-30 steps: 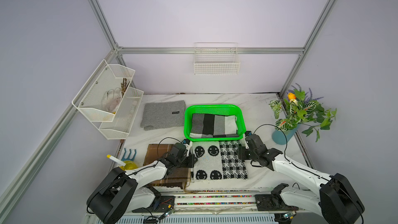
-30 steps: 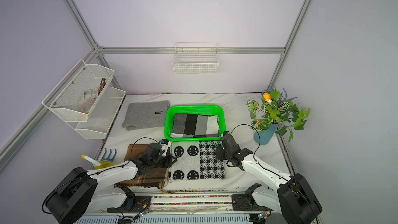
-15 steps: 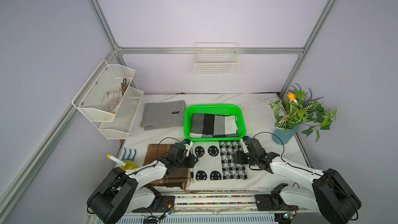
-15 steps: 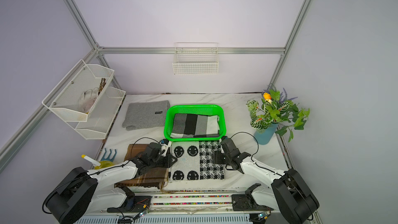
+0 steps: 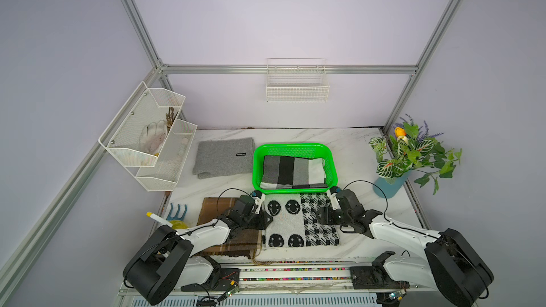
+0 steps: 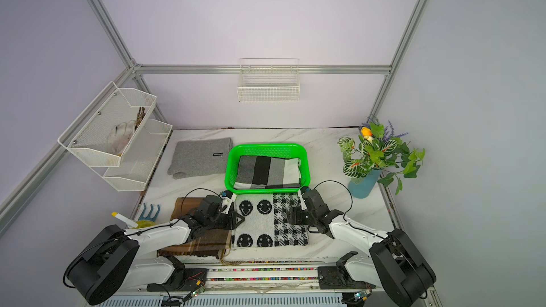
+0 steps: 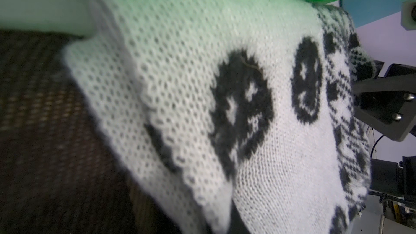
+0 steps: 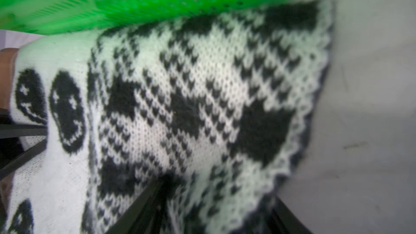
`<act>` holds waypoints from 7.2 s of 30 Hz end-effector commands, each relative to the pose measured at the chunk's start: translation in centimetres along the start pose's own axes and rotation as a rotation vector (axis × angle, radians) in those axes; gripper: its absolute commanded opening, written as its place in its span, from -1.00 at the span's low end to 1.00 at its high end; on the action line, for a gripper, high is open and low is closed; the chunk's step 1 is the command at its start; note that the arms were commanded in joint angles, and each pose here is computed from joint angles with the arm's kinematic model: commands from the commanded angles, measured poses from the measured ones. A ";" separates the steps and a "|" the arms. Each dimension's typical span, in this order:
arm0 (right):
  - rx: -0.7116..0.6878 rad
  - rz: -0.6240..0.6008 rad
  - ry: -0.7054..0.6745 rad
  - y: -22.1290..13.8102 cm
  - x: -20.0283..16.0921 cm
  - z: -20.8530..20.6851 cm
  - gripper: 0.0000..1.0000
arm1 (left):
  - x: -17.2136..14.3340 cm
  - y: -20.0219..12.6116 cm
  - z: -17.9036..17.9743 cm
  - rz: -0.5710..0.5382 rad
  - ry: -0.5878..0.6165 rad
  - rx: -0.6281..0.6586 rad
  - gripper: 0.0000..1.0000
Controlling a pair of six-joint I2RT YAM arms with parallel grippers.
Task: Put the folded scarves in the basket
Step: Pick up the scarf at the center of the board, then place the scarf in the basket, then move the scarf to the center of the board.
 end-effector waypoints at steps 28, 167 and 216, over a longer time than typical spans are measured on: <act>0.188 -0.023 -0.098 -3.9 0.9 4.7 -1.00 | 2.4 -1.4 -4.8 -0.059 0.023 -0.221 -1.00; 0.328 0.026 -0.449 -1.5 1.9 20.9 0.20 | 11.3 -5.5 2.9 -0.242 -0.046 0.257 -0.07; 0.489 0.437 -0.355 12.3 -12.2 25.2 -0.49 | 10.7 -6.1 4.3 -0.304 -0.009 0.366 -0.24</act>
Point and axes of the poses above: each gripper's point midway between its finger pads, its own y axis out along the fingers, its own z axis along the line the jaws close on, x = y × z, the point moved 2 cm from there along -y, back along the fingers, and after that the axes turned 8 degrees about y, right-handed, at the moved point
